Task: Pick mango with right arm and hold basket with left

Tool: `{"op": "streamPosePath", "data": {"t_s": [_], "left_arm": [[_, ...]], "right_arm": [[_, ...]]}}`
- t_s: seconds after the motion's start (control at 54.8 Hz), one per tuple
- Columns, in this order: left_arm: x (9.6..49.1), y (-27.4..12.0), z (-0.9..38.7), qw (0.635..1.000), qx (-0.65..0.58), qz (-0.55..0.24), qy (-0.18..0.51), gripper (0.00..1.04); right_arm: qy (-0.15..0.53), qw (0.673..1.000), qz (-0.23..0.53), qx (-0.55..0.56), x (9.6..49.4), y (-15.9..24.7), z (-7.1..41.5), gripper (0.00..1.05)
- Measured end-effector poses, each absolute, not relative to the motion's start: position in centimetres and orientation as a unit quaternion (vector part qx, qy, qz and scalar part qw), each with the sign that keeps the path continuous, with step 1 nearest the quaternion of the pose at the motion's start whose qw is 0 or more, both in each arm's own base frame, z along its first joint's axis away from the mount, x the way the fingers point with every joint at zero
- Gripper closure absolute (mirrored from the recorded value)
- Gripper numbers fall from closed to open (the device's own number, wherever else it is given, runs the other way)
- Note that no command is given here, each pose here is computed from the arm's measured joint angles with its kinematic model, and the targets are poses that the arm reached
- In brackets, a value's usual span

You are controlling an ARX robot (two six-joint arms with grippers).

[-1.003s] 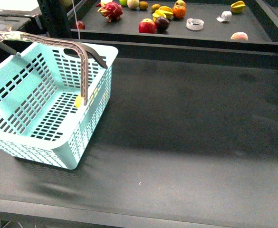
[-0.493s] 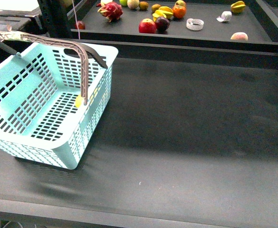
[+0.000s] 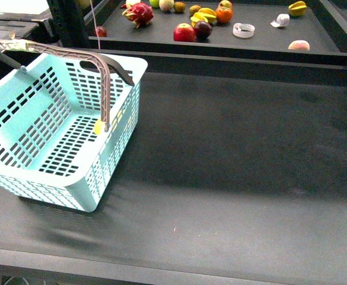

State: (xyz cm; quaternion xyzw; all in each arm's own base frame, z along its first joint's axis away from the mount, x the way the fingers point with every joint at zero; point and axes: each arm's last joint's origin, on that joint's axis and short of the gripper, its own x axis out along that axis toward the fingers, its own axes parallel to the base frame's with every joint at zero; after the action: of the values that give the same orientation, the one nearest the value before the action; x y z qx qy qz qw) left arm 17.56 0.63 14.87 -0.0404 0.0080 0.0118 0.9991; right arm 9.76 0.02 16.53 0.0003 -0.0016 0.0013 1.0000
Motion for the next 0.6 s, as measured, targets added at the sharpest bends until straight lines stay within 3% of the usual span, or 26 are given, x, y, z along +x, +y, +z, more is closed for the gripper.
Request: {"op": "streamPosePath", "data": {"t_s": [0.128,0.602], "left_arm": [[16.4,0.0,15.4,1.000,-0.015,0.001,0.017,1.03],[13.3,0.0,17.1,1.000,-0.004,0.001,-0.007,1.03]], "right_arm": [[-0.002,1.000,0.002,0.000,9.8,0.0,16.5,0.08],[-0.002,1.000,0.002,0.000,9.8,0.0,16.5,0.08]]}}
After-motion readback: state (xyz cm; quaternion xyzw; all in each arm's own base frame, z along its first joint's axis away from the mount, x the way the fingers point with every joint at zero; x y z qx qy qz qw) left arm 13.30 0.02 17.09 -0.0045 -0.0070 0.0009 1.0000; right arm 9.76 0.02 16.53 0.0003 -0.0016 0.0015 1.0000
